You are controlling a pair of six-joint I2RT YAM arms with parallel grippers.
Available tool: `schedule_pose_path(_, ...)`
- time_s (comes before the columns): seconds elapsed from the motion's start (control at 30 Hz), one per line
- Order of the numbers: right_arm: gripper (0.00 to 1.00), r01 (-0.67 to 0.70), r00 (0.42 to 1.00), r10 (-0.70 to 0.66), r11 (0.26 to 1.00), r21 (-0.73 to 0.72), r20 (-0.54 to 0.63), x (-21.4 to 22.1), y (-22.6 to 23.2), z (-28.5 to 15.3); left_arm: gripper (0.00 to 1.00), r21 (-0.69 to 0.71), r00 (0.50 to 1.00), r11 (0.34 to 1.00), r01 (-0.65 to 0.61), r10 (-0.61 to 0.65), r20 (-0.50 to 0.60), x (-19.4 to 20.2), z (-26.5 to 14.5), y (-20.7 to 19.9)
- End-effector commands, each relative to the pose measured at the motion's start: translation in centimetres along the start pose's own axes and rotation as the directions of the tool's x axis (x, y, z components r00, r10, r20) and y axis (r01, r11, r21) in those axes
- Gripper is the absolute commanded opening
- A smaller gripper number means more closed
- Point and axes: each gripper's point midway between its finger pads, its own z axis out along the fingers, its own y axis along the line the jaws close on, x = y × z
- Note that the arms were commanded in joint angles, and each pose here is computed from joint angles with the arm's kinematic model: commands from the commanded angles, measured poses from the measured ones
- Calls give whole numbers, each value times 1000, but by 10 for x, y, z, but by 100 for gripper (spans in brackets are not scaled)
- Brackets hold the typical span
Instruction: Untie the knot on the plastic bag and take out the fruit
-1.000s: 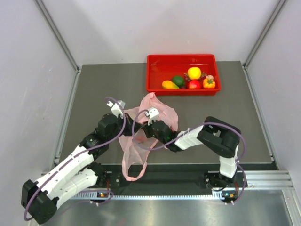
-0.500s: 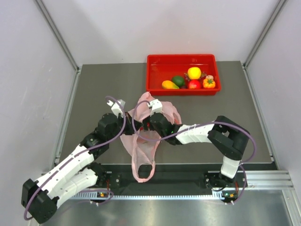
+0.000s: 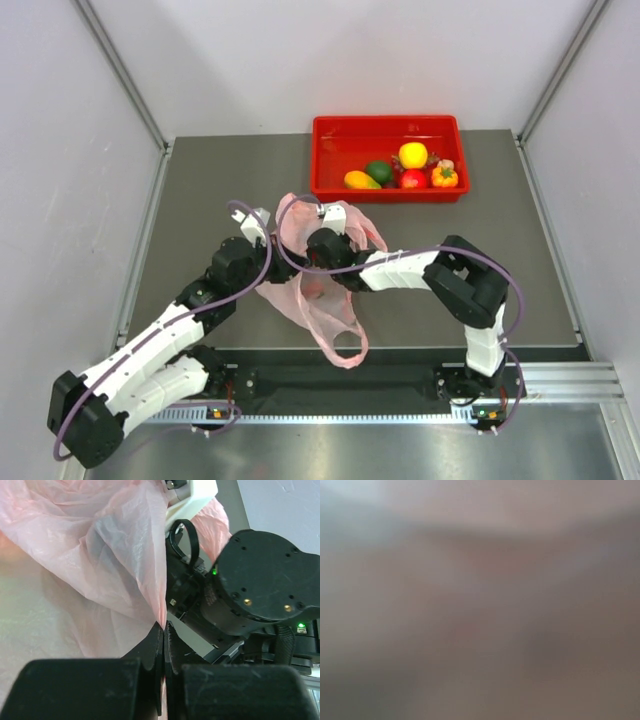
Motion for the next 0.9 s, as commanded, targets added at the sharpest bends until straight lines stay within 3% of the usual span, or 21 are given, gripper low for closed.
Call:
schedule_pose_path(0.0, 78, -91, 996, 90, 995, 46, 25, -14, -2, 13, 0, 88, 999, 996, -3, 0, 32, -14, -2, -24)
schedule_pose_path(0.13, 77, -92, 996, 92, 996, -4, 16, -8, 8, 20, 0, 77, 999, 997, -5, 2, 36, -11, -4, -19)
schedule_pose_path(0.33, 60, -94, 996, 95, 994, -53, 5, 0, 16, 27, 0, 70, 999, 998, -1, -1, 35, -5, -8, -13)
schedule_pose_path(0.4, 59, -86, 996, 85, 994, -67, -15, 7, 21, 32, 0, 71, 999, 997, -2, -1, 40, -4, -11, -13)
schedule_pose_path(0.6, 49, -56, 997, 55, 998, -15, -62, 25, 16, 44, 0, 56, 999, 998, 0, -3, 39, -3, -14, -10)
schedule_pose_path(0.87, 0, 18, 1000, -18, 997, 77, 5, 7, -23, 11, 0, 17, 999, 1000, -13, 13, 36, -1, -17, -1)
